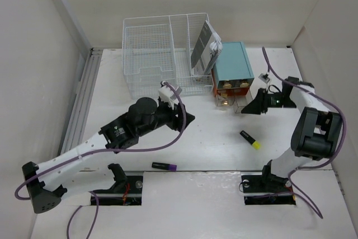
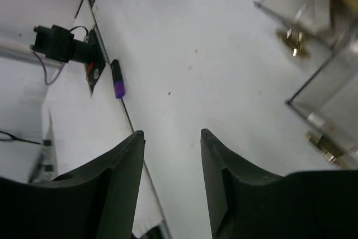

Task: Organize the desk

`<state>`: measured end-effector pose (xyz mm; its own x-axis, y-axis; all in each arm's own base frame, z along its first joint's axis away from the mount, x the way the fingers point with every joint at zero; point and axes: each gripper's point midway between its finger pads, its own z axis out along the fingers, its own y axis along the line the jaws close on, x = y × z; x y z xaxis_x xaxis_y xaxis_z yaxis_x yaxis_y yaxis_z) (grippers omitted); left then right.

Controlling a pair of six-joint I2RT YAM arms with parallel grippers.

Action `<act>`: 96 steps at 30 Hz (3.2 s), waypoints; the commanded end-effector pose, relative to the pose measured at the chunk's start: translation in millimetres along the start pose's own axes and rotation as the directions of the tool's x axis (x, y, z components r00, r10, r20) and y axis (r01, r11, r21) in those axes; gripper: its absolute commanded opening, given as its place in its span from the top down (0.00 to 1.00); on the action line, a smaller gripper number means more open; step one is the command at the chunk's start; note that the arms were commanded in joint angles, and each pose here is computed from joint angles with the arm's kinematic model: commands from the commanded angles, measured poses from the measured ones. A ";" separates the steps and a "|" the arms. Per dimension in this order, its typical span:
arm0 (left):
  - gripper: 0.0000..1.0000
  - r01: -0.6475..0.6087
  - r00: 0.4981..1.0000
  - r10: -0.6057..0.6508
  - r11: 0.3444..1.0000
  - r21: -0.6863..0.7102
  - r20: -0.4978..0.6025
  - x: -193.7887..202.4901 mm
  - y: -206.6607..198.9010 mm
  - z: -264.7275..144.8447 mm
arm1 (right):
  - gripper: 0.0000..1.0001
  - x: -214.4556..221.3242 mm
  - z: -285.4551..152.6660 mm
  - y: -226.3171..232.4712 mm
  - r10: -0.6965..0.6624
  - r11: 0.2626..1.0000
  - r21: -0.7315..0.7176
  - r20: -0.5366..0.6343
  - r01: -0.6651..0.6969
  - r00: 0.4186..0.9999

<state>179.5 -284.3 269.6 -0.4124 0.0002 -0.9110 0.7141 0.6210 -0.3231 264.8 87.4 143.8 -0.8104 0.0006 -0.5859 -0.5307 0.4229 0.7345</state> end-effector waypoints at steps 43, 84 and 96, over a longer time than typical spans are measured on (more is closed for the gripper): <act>0.55 -0.461 0.122 0.636 0.716 0.525 -0.762 238.5 27.2 -57.1 | 0.29 -77.0 -14.7 86.5 -0.897 0.430 0.070 -0.085 0.900 0.435; 0.90 -0.472 -0.010 0.618 0.690 0.548 -0.786 295.2 49.2 -38.1 | 0.28 -54.3 -45.5 63.9 -0.877 0.302 0.055 -0.376 0.952 0.300; 1.00 -0.633 0.161 0.591 0.676 0.377 -0.791 246.7 41.9 24.1 | 0.00 17.6 -41.6 -6.9 -0.660 0.329 -0.087 -0.733 0.940 0.163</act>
<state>79.5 -239.6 14.3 -0.0422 0.9991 0.0029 0.9934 0.0417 0.1067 233.5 58.2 147.5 0.0765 -0.9088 -0.4101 -0.9699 0.0274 -0.2418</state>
